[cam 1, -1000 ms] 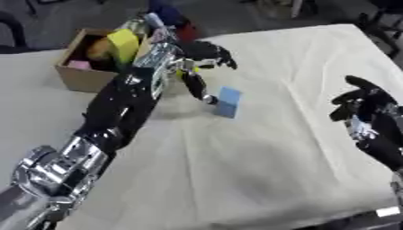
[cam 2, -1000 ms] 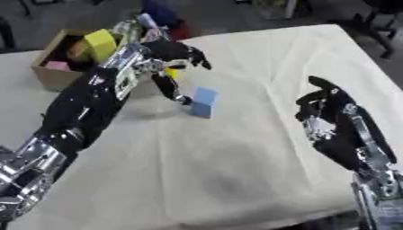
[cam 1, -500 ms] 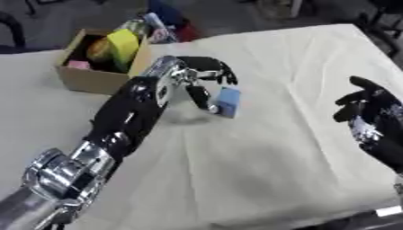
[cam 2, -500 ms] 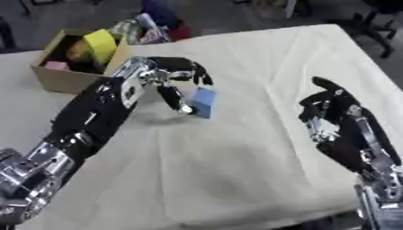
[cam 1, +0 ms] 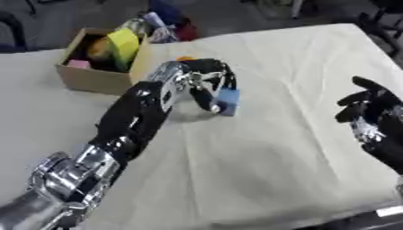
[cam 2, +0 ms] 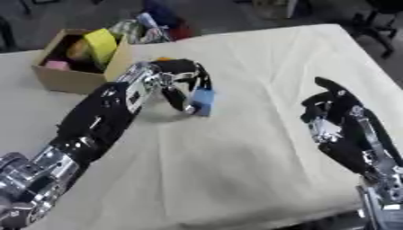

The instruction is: Pick up objects on the table and place them in the box.

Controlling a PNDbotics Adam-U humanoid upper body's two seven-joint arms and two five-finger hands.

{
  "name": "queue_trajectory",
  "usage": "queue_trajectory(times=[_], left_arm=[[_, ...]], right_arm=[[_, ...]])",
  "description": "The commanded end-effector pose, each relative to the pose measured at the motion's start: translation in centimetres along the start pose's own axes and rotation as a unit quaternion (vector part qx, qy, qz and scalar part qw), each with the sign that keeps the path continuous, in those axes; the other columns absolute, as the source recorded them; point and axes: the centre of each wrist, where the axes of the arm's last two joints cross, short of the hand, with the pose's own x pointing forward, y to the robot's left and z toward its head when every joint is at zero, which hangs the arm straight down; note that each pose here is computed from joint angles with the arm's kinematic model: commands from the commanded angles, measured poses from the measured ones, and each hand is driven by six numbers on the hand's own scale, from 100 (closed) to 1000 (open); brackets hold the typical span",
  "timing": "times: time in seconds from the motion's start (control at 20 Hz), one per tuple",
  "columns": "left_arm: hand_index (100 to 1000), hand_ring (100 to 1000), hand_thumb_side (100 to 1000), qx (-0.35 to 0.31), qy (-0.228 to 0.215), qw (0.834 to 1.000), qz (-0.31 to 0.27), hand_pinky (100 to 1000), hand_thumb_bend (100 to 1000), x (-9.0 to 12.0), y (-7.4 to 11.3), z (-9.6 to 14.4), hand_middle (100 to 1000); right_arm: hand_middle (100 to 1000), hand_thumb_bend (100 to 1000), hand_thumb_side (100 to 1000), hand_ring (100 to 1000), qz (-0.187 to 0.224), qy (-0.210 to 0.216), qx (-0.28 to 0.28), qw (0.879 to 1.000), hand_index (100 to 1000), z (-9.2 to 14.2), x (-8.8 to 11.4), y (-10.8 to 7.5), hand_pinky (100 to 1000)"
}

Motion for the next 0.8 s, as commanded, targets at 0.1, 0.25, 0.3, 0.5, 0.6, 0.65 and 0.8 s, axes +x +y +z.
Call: queue_trajectory(times=[0.1,0.25,0.3,0.5,0.6,0.65,0.8], left_arm=[[640,460,100,0.102,0.015,0.994,-0.021,602,239,-1.6,5.8,2.4,454],[644,465,100,0.162,0.071,0.984,-0.029,611,292,-3.3,8.8,5.0,457],[644,465,100,0.177,0.102,0.978,-0.034,611,302,-4.0,9.5,5.9,458],[647,469,100,0.209,0.249,0.945,-0.033,611,327,-7.6,9.8,9.1,461],[652,475,100,0.21,0.322,0.923,-0.027,616,340,-9.3,8.9,10.2,468],[655,478,100,0.207,0.352,0.913,-0.026,619,344,-9.9,8.4,10.5,471],[663,491,100,0.187,0.413,0.891,-0.027,633,380,-11.2,6.7,11.1,484]], right_arm=[[607,100,462,552,0.007,-0.012,-0.006,1.0,918,-0.3,0.7,-0.6,565],[607,100,461,552,0.01,-0.006,-0.006,1.0,918,-0.1,0.5,-0.7,565],[608,100,461,552,0.01,-0.005,-0.006,1.0,918,0.0,0.4,-0.7,565],[608,100,461,552,0.013,-0.002,-0.006,1.0,918,0.2,0.3,-0.8,565],[608,100,459,552,0.013,0.002,-0.007,1.0,918,0.3,0.2,-0.9,565],[608,100,459,552,0.013,0.002,-0.007,1.0,918,0.3,0.2,-0.8,565],[608,100,460,552,0.013,0.001,-0.006,1.0,918,0.2,0.3,-0.8,565]])
